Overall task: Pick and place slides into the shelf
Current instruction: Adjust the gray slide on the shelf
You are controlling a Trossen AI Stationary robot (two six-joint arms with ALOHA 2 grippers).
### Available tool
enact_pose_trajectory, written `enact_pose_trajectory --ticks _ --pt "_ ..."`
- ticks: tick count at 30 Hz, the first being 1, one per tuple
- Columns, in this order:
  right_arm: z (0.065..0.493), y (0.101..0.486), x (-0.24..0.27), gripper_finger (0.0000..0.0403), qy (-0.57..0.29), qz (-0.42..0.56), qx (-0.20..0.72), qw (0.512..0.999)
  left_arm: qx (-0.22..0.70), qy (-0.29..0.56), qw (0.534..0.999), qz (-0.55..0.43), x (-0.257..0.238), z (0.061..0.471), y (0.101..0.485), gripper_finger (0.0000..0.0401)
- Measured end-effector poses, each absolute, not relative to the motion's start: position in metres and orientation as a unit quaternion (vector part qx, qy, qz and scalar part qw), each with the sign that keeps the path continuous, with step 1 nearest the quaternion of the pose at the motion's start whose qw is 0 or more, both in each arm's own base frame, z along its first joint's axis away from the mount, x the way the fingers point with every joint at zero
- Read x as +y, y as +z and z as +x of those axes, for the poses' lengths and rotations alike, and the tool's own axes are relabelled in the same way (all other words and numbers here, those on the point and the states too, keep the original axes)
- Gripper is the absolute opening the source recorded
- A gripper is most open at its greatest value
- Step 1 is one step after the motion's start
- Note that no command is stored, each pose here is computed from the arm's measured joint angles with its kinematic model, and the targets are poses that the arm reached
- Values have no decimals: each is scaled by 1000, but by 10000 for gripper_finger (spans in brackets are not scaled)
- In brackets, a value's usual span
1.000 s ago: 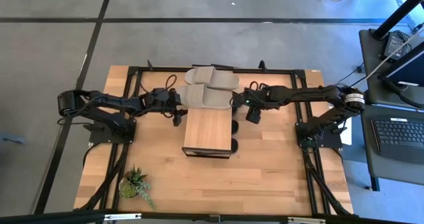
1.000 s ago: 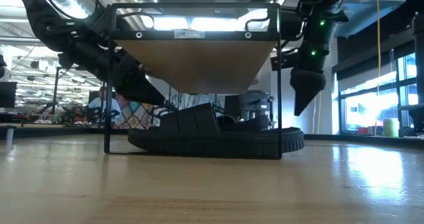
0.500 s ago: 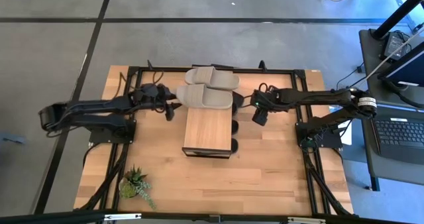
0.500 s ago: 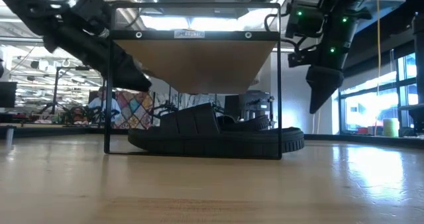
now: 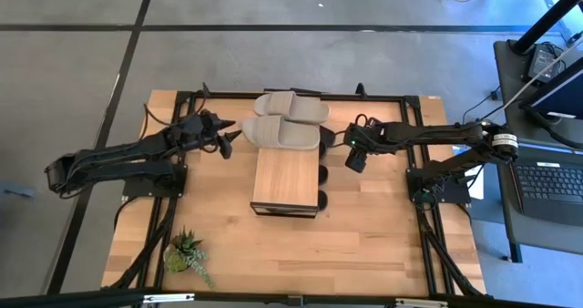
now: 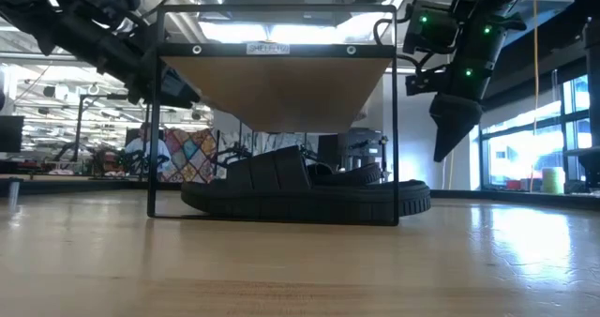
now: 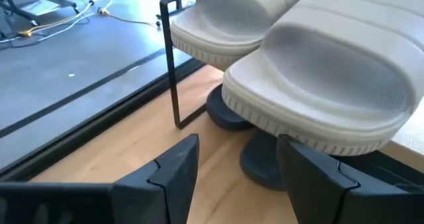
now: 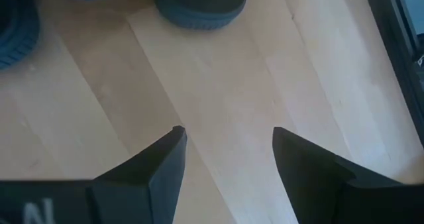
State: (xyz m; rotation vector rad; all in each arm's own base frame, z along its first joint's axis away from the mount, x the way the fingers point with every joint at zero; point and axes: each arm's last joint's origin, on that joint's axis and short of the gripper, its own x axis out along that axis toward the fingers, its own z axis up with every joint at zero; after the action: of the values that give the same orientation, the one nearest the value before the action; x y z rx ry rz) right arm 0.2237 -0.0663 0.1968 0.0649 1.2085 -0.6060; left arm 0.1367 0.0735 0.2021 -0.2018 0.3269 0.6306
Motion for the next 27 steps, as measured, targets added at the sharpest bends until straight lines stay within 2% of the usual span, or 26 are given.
enact_pose_trajectory --ticks 14,27 --pt "224 197 -66 225 -279 30 560 780 155 335 925 -93 75 136 203 195" --pt "226 197 -67 225 -279 29 551 786 130 304 939 -99 76 141 207 195"
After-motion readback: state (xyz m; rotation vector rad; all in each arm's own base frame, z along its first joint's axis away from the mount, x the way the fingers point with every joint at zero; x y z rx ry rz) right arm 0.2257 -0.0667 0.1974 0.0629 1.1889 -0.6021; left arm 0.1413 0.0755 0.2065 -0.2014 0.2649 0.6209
